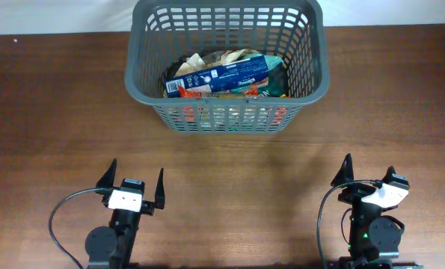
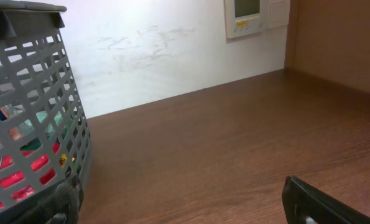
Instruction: Pack container
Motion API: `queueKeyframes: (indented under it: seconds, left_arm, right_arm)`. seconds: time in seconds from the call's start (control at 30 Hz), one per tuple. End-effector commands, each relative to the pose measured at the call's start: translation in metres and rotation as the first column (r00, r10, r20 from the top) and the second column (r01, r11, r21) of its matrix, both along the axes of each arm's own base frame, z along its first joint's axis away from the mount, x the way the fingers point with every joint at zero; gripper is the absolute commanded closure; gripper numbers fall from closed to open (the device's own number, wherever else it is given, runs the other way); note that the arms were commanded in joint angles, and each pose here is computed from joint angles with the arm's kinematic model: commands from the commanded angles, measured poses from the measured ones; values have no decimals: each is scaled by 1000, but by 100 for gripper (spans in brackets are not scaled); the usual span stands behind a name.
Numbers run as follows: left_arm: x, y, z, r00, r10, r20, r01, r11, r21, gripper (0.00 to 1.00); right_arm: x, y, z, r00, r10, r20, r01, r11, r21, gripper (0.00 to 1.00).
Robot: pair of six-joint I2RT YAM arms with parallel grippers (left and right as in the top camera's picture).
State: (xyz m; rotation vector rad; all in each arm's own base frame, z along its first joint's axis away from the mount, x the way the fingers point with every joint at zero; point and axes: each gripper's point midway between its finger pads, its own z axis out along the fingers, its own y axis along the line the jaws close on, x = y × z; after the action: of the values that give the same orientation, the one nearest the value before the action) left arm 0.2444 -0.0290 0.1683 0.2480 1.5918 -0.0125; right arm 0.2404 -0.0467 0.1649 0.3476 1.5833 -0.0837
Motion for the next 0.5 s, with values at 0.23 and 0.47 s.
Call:
queueKeyframes:
  seconds: [0.23,0.47]
  left_arm:
    - [-1,-4,-10,999,-20,-33,19,1000,-6,1]
    - [0,-4,-10,999,-20,-34,19,1000,-6,1]
  right_arm:
    - [-1,-3,-3,1000,-18,-4,18,1000,-9,1]
    - [-1,-3,-3,1000,-18,-4,18,1000,-9,1]
